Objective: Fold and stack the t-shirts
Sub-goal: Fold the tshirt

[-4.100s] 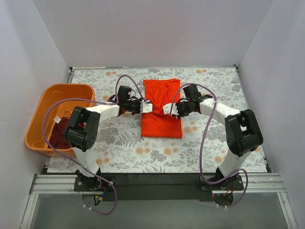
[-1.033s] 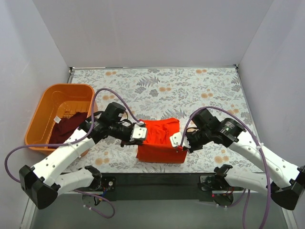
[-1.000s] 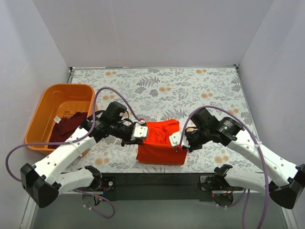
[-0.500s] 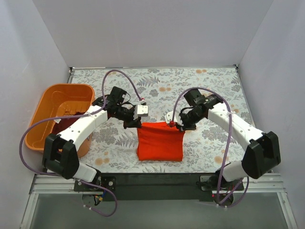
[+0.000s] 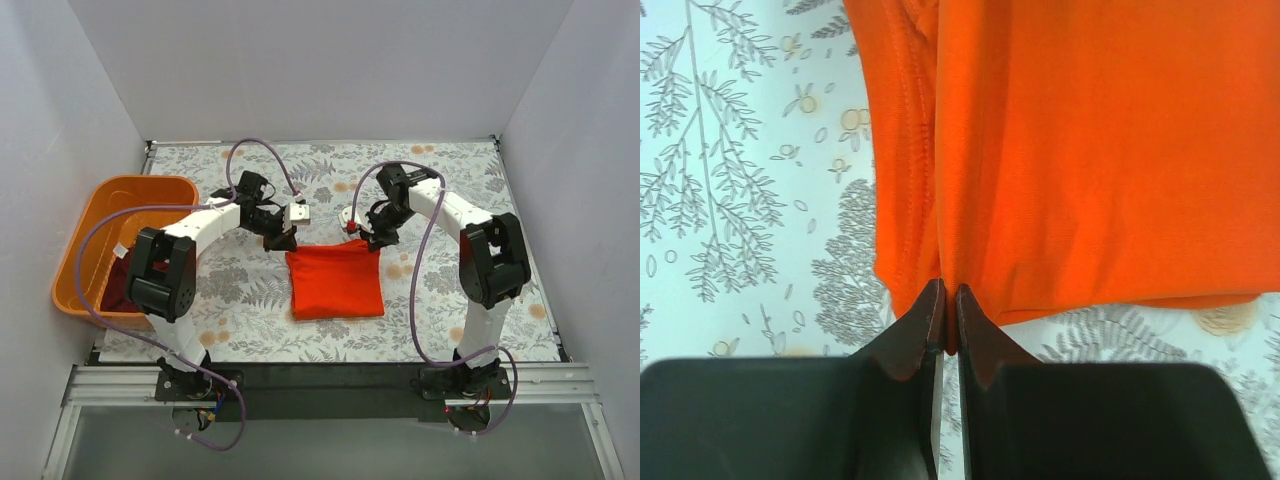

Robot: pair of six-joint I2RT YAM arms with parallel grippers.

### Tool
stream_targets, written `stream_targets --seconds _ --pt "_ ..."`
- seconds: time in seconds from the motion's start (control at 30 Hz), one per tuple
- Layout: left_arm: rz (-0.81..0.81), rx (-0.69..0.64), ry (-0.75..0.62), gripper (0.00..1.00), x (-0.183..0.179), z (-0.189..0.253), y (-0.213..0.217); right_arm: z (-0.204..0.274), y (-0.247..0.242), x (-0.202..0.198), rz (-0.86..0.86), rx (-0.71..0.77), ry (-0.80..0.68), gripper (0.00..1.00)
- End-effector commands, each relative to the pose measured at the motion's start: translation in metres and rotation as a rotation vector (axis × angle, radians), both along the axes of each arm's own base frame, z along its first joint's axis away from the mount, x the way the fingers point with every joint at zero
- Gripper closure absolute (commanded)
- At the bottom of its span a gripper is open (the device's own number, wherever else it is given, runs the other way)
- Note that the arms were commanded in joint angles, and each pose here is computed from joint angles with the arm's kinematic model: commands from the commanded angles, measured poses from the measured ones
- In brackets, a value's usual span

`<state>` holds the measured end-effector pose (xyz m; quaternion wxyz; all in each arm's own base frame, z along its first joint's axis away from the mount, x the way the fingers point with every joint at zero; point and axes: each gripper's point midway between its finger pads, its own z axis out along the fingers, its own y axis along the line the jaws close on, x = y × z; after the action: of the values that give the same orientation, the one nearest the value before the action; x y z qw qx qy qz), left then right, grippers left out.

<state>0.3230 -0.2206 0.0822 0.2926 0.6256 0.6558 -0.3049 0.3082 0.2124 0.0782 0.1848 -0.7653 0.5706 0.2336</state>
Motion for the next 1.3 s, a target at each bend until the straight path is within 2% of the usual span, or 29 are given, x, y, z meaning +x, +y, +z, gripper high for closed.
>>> stream_targets --seconds 0.0,0.17,0.2,0.23,0.33,0.43,0.63,0.67,0.83,1.0,1.1,1.13,1.27 --pt "0.030 0.001 -0.096 1.00 0.034 0.004 0.007 -0.002 -0.010 0.018 -0.007 -0.043 -0.012 0.99" --pt "0.061 0.040 -0.082 1.00 0.046 -0.020 0.015 -0.019 -0.007 0.031 -0.044 -0.059 0.028 0.98" --pt "0.066 0.046 -0.075 1.00 0.046 -0.027 0.016 -0.019 -0.005 0.035 -0.059 -0.058 0.029 0.93" --pt "0.067 0.052 -0.067 0.99 0.045 -0.031 0.017 -0.019 -0.001 0.040 -0.090 -0.056 0.042 0.93" --pt "0.075 0.073 -0.065 0.99 0.043 -0.042 0.021 -0.016 0.001 0.040 -0.125 -0.049 0.063 0.99" --pt "0.062 0.067 -0.047 0.98 0.032 -0.046 0.022 -0.015 0.002 0.031 -0.146 -0.048 0.094 0.99" --pt "0.005 0.022 -0.034 0.94 0.004 -0.037 0.020 -0.031 -0.001 -0.034 -0.170 -0.091 0.261 0.99" --pt "-0.016 0.023 0.005 0.94 -0.013 -0.041 0.022 -0.032 -0.001 -0.043 -0.170 -0.096 0.281 0.99" --pt "-0.104 -0.004 0.015 0.94 -0.058 -0.037 0.020 -0.021 -0.003 -0.100 -0.175 -0.088 0.391 0.99" --pt "-0.110 -0.010 0.021 0.93 -0.074 -0.028 0.026 0.002 0.004 -0.108 -0.189 -0.054 0.411 0.99" --pt "-0.093 -0.036 0.009 0.84 -0.066 -0.022 0.028 0.007 0.012 -0.089 -0.195 -0.052 0.388 0.99" --pt "-0.089 -0.035 0.000 0.70 -0.063 -0.021 0.028 0.001 0.013 -0.086 -0.201 -0.070 0.407 0.99" --pt "-0.073 -0.067 0.007 0.60 -0.054 -0.007 0.025 -0.006 0.021 -0.072 -0.206 -0.082 0.425 0.99"
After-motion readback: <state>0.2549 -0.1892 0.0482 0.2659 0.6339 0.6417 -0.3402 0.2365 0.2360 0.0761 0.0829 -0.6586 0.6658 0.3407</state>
